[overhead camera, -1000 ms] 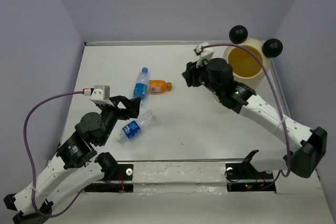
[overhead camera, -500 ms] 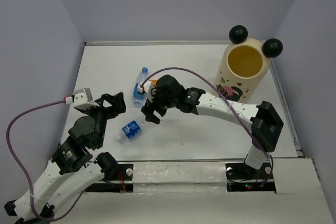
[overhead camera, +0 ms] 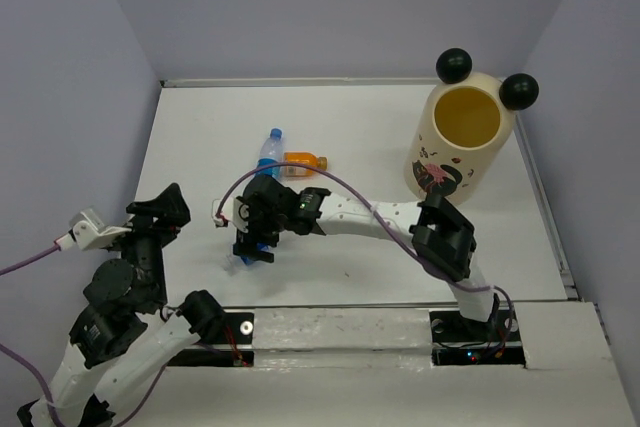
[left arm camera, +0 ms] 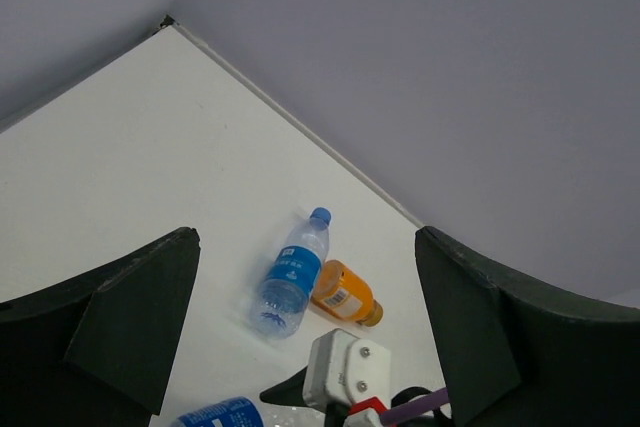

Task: Put the plastic bottles in the bin

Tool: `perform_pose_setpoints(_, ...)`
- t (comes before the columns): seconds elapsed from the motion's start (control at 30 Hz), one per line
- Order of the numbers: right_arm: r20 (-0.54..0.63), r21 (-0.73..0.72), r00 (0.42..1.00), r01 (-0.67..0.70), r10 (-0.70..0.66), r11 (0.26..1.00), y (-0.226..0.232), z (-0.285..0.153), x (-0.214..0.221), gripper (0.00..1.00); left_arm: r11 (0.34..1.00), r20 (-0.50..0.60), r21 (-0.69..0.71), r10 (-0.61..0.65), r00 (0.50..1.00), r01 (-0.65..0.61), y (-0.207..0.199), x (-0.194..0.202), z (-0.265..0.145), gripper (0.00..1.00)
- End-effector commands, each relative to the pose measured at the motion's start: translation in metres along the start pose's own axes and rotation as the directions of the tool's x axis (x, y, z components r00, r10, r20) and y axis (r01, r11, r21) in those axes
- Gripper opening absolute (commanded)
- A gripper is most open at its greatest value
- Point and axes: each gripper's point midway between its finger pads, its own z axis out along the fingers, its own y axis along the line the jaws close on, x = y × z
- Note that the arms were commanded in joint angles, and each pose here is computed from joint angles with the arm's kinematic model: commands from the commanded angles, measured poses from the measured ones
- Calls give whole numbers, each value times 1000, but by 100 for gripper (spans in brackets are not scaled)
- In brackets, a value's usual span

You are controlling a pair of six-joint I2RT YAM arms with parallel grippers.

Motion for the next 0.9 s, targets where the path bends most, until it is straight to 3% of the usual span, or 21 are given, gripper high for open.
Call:
perform_pose_setpoints(0.0,17,5,998,53,-53,999,-7,9,-15,89,995,69,-32,-90,994,92,8,-17,-2,98)
perform_pose_setpoints(0.37,-21,-21,999,37,-38,999,-3,49,0,86,1000,4,26,-9,1000,9,-14,3,5,98)
perform_pose_setpoints(0.6,-20,27,1000,4,-3,1000,-6,58,3,63,999,-7,44,-8,1000,9,-16,5,5,98)
perform_pose_setpoints(0.67,13,38,1000,-9,9,999,-6,54,-2,51,999,-10,51,-7,1000,7,-18,6,5,98)
perform_pose_setpoints(0.87,176,169,983,-73,43,983,-17,3,-39,39,996,-25,85,-2,1000,4,-26,10,5,98)
